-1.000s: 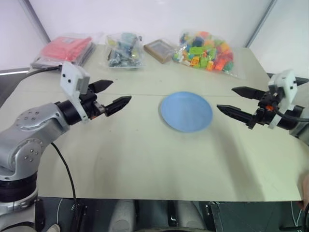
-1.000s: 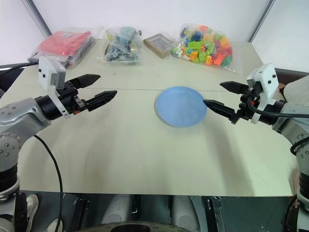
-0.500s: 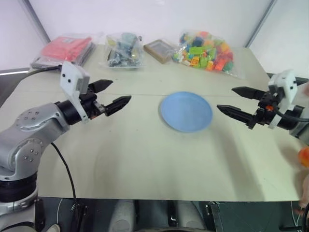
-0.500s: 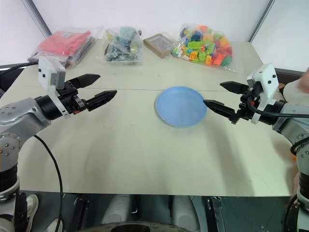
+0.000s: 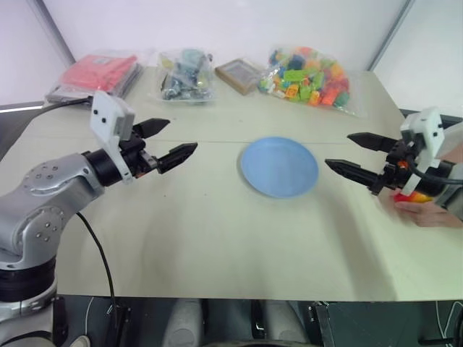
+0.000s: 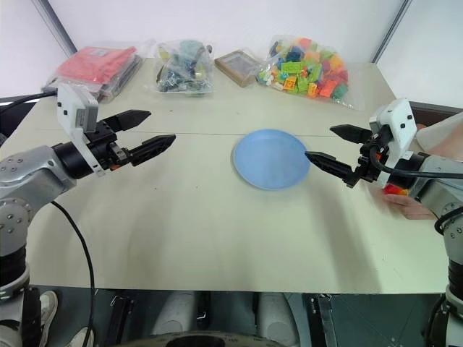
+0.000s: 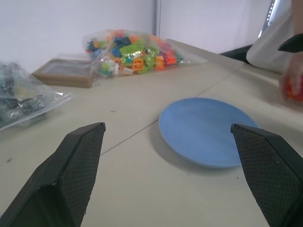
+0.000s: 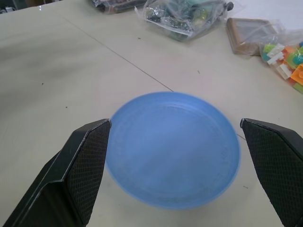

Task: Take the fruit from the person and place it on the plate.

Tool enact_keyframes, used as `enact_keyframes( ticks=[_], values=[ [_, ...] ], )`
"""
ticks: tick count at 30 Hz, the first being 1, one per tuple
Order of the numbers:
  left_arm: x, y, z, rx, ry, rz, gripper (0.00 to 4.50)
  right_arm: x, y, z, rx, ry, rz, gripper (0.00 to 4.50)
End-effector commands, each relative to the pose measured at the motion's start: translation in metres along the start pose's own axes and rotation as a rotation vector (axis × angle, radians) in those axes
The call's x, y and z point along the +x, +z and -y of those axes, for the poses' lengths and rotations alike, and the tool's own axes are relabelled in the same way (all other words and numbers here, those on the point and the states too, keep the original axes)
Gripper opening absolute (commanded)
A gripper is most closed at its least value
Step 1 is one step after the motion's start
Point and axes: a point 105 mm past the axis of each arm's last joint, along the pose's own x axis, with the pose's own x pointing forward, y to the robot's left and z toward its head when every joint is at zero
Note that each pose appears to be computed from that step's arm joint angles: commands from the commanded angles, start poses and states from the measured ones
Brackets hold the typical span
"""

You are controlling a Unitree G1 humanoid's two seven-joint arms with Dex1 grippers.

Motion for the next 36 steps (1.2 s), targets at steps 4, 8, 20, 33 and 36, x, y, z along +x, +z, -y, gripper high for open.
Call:
enact_keyframes(
  ticks=[4, 8, 20, 33, 36],
  values=[
    [0.000, 0.012, 0.002, 0.034, -0.012, 0.042, 4.45, -0.004, 0.013, -0.001, -0.052, -0.006, 0.029, 4.50],
    [0.001, 0.012, 0.002, 0.034, -0.012, 0.045, 4.45, -0.004, 0.013, 0.000, -0.051, -0.008, 0.029, 4.50],
    [0.003, 0.013, 0.003, 0.035, -0.016, 0.053, 4.45, -0.005, 0.017, 0.000, -0.047, -0.017, 0.046, 4.50],
    [0.013, 0.022, -0.003, 0.073, 0.036, 0.131, 4.45, 0.018, 0.047, -0.002, 0.064, -0.050, 0.229, 4.50],
    [0.018, 0.027, -0.004, 0.109, 0.059, 0.165, 4.45, 0.034, 0.068, -0.003, 0.180, -0.064, 0.346, 4.50]
  ],
)
